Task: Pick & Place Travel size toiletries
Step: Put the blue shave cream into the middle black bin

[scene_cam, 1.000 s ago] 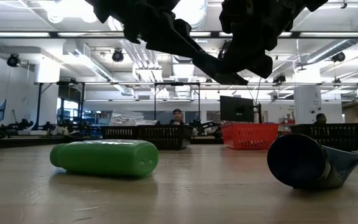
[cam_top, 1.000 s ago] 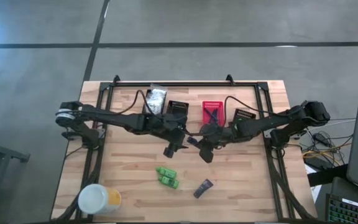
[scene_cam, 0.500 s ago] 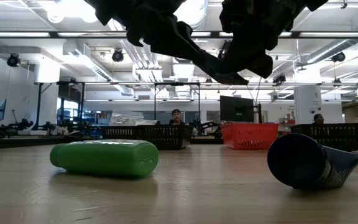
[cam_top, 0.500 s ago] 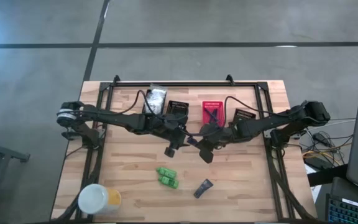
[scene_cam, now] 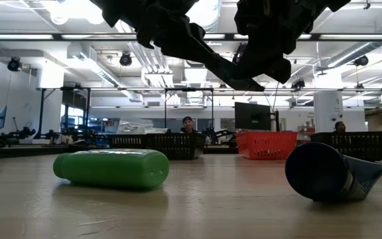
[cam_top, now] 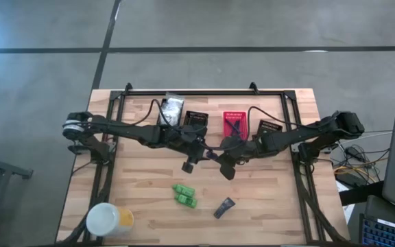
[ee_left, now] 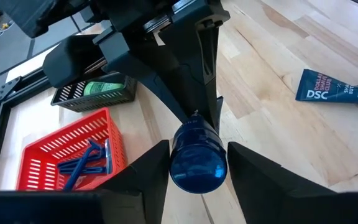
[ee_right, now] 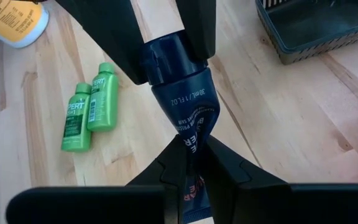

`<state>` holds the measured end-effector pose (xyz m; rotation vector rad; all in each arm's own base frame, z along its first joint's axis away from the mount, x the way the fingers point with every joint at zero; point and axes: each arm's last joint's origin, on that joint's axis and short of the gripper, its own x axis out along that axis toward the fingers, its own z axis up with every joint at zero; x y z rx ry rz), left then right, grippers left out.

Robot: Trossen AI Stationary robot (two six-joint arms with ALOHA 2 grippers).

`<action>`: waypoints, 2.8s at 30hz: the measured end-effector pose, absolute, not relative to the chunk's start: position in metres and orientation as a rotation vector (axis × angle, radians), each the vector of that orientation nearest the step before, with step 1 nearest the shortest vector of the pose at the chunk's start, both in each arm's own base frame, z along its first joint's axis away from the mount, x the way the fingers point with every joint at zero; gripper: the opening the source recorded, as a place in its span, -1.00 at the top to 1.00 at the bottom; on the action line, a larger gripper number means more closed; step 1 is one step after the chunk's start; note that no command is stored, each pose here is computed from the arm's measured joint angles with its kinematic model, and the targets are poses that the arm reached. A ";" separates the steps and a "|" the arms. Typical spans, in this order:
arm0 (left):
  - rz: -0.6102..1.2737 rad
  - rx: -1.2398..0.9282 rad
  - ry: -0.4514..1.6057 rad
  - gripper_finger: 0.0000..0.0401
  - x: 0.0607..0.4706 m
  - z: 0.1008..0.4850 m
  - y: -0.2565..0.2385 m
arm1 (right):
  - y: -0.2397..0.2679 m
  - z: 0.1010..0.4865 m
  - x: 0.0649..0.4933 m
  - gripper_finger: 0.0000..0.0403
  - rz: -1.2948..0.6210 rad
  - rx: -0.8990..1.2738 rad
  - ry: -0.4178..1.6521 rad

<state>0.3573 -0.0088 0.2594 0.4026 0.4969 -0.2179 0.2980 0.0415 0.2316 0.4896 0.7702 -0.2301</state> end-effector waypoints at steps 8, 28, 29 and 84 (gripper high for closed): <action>-0.216 0.393 0.498 0.36 0.357 0.259 -0.009 | 0.041 0.232 0.298 0.81 -0.232 0.489 0.770; 0.033 0.403 0.700 0.34 0.344 0.253 -0.001 | 0.040 0.250 0.287 0.42 -0.274 0.526 0.703; 0.096 0.406 0.703 0.34 0.342 0.255 0.000 | 0.039 0.252 0.284 0.42 -0.309 0.530 0.694; 0.820 -0.135 0.659 0.05 0.322 0.187 0.065 | 0.029 0.249 0.266 0.43 -0.621 0.520 0.653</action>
